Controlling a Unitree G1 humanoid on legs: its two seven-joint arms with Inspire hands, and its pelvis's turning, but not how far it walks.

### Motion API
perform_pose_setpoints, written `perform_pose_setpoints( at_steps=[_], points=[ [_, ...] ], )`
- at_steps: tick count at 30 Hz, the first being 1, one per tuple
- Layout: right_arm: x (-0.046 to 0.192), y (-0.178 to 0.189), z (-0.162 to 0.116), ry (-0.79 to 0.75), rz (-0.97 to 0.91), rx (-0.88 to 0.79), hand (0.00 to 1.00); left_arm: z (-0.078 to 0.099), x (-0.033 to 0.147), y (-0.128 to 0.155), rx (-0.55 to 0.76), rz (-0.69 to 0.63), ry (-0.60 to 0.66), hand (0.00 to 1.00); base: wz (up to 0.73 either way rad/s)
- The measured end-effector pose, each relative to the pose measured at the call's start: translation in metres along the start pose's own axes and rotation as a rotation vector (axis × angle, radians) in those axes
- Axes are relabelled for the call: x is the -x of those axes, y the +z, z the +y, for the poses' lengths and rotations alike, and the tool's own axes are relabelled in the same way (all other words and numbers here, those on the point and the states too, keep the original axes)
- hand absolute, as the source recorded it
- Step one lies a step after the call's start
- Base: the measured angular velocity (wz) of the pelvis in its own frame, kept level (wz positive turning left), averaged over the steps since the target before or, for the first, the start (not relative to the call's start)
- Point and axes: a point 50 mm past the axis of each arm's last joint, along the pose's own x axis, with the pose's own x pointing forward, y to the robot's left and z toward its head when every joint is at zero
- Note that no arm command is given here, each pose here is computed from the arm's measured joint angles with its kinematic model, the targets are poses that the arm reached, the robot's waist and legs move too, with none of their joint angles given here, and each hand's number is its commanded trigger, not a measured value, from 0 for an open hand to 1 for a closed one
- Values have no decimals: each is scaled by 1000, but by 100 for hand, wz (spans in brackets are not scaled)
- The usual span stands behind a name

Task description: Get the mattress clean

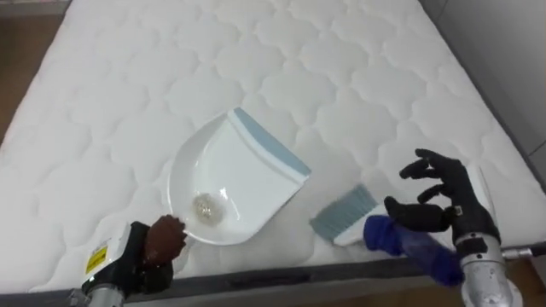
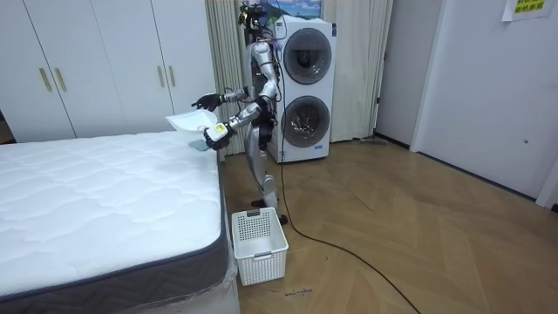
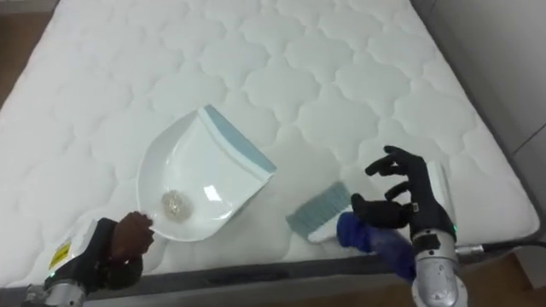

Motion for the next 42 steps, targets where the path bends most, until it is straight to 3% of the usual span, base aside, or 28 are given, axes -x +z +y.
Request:
perform_pose_setpoints(
  at_steps=[10, 20, 31, 42],
  points=[
    [-1, 1, 0, -58, 5, -27, 0, -1, -1, 2, 16, -1, -10, 100, 67],
    [-8, 10, -3, -144, -11, -94, 0, -4, 5, 2, 119, 34, 19, 100, 56],
    [-12, 3, -7, -286, 42, -127, 0, -9, 2, 4, 258, 70, 6, 100, 129],
    [-12, 13, -4, -299, 12, -175, 0, -10, -2, 9, 267, 81, 0, 100, 94]
  ],
)
